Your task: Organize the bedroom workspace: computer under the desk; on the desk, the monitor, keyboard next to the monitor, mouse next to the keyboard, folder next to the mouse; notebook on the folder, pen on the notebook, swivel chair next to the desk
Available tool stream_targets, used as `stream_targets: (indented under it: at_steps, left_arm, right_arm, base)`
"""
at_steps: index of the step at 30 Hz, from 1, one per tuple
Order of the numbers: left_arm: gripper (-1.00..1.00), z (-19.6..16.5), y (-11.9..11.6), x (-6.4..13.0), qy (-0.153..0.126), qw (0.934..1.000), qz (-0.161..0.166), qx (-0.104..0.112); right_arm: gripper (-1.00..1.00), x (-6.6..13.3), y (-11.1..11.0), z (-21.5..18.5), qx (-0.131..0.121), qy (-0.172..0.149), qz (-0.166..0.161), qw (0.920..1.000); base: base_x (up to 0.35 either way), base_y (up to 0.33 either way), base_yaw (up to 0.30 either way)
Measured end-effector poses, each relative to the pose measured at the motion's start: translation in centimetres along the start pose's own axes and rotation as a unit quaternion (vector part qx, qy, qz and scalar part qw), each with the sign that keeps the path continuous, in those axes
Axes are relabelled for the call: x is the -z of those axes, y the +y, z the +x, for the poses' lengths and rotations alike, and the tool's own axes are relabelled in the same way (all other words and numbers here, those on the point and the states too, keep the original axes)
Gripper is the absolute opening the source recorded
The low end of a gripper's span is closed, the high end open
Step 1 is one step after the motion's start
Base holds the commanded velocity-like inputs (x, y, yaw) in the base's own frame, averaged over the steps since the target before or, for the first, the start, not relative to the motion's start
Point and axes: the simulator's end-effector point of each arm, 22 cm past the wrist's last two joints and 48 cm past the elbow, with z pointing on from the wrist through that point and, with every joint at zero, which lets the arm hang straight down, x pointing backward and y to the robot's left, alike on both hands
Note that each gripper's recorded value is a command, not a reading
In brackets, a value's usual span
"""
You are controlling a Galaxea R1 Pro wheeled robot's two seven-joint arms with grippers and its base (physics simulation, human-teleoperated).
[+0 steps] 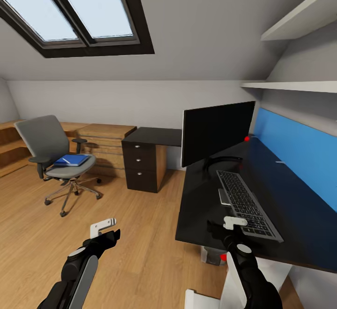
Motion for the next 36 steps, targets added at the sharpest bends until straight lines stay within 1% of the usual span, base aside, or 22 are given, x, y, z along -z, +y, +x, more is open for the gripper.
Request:
stream_targets:
  at_steps: [11,25,36]
  left_arm:
    - [1.0,-0.01,0.03,0.0,0.0,1.0,0.0,0.0]
    - [1.0,-0.04,0.14,-0.01,-0.001,1.0,-0.002,-0.001]
    - [1.0,0.0,0.19,-0.03,0.0,1.0,-0.002,-0.002]
  right_arm:
    - [1.0,0.01,0.0,-0.06,0.0,-0.001,0.0,1.0]
    - [1.0,0.01,-0.01,-0.06,0.001,-0.001,0.0,1.0]
    - [1.0,0.01,0.02,-0.06,0.002,-0.001,0.0,1.0]
  base:
    - [0.0,-0.155,0.0]
    - [0.0,-0.218,0.0]
    - [0.0,-0.034,0.0]
